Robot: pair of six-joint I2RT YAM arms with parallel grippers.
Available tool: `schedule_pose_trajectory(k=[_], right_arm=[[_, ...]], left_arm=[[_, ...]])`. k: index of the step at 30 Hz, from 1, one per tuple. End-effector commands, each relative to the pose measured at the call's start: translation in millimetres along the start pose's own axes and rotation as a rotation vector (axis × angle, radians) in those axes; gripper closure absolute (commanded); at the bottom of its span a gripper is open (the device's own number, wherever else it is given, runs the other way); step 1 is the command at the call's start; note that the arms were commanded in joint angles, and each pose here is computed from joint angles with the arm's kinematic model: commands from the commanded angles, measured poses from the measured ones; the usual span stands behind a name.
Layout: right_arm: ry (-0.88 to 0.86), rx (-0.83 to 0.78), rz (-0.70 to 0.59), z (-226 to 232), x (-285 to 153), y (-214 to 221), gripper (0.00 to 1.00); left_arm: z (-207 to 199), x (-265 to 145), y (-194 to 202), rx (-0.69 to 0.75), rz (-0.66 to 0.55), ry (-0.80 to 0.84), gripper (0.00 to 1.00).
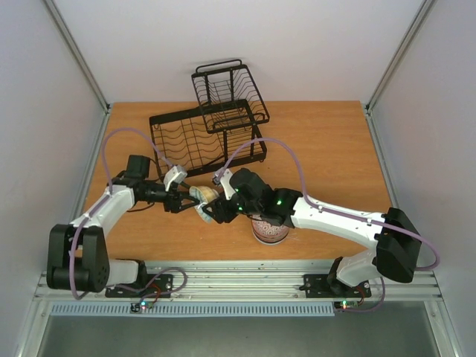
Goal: Load the bowls into the dish rack
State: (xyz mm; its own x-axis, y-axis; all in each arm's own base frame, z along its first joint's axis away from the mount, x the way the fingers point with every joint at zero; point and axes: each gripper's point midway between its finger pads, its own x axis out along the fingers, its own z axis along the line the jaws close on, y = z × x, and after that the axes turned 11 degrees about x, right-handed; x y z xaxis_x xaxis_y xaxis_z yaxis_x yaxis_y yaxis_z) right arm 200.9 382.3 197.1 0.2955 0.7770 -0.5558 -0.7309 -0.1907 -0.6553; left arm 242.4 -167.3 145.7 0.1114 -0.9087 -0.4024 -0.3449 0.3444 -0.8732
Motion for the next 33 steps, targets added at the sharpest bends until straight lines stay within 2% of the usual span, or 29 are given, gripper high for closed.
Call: schedule_pose_trajectory(k=[1, 4, 11, 17, 23, 30, 33], right_arm=[[0.072, -0.088, -0.069, 3.8, -7.2, -31.1, 0.99], [0.197, -0.123, -0.081, -11.8, -9.9, -38.9, 0.99], [0.364, -0.238, -0.103, -20.6, -10.0, -56.3, 0.99], [0.435, -0.383, -0.107, -5.4, 10.3, -77.5, 0.99], [0.470, -0.453, -0.122, 1.8, 34.4, -100.8, 0.99], [0.484, -0.461, -0.110, 0.3, 51.1, -103.4, 0.99], [0.492, -0.453, -0.112, -2.6, 52.2, -101.2, 0.99]], left_arm=[[45.7, -10.9, -18.8, 0.047, -0.033, -0.265, 0.33], [73.6, -26.1, -18.9, 0.042, -0.041, -0.453, 0.29], [134.5, -69.8, -9.6, -0.064, -0.042, -0.780, 0.27], [170.6, -79.4, 10.0, -0.155, 0.027, -0.895, 0.27], [192.1, -85.9, 26.7, -0.201, 0.093, -0.971, 0.27], [215.9, -99.3, 30.1, -0.239, 0.119, -1.078, 0.27], [225.7, -100.9, 37.9, -0.266, 0.177, -1.108, 0.28]])
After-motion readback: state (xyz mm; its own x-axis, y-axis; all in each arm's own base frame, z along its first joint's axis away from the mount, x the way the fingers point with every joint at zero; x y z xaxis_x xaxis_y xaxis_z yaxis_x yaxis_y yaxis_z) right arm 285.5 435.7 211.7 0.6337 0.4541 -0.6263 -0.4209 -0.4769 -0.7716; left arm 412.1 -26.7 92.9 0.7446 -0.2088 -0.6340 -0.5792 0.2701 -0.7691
